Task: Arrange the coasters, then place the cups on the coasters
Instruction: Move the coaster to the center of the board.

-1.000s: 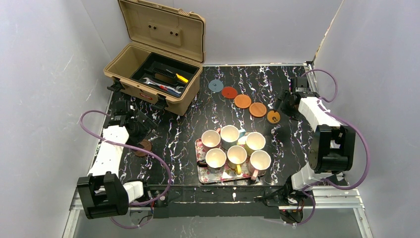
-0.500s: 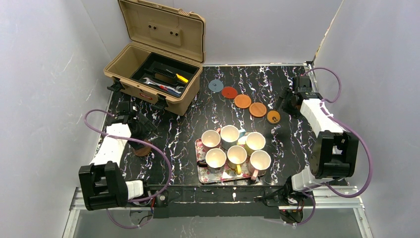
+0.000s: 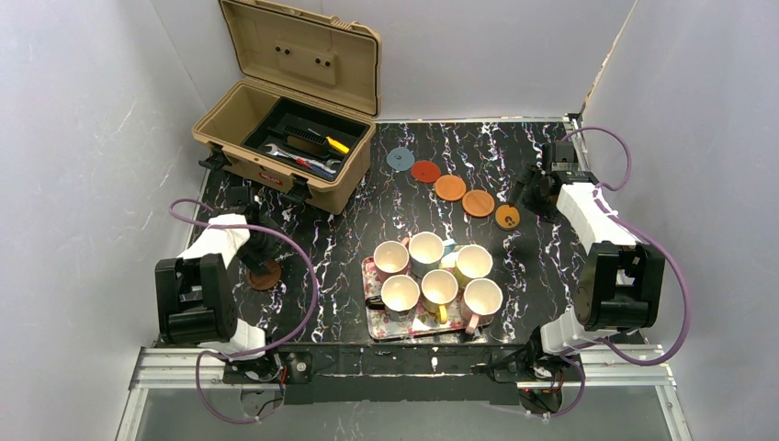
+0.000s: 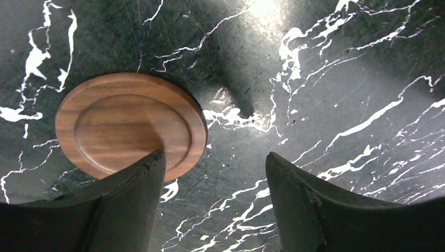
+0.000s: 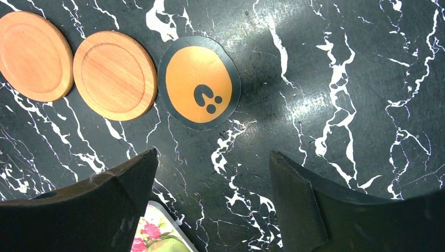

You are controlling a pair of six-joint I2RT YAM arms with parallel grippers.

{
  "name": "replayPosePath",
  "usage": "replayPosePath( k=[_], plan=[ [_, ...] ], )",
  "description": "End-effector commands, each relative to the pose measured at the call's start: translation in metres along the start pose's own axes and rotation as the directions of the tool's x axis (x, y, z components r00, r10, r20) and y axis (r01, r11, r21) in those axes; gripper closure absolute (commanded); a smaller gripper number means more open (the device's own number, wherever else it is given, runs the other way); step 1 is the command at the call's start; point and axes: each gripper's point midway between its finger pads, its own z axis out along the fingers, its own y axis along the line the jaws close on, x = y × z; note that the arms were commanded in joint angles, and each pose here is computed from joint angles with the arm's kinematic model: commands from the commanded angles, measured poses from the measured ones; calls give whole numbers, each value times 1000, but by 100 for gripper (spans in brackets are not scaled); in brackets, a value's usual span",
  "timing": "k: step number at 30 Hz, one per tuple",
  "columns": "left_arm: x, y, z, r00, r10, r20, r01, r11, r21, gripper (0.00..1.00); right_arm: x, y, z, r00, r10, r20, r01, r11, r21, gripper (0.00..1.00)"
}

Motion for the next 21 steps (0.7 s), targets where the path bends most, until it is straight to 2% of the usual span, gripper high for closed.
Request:
replayPosePath(
  k=[1, 11, 17, 21],
  plan=[
    [-6, -7, 5, 1000, 0, -4, 0, 1000, 15, 34, -13, 7, -7, 1000, 8, 24, -8, 1000, -17, 14],
    [20, -21, 15, 996, -18, -88, 25, 997, 79, 45, -15, 7, -6, 1000, 4, 25, -4, 1000, -11, 14],
    [52, -51, 14, 990, 38, -133, -20, 991, 129, 45, -14, 9, -3, 1000, 6, 18, -5, 1000, -21, 14],
    [67, -77, 11, 978, 143, -155, -116, 979, 170, 46, -14, 10, -3, 1000, 6, 15, -6, 1000, -23, 15]
  ],
)
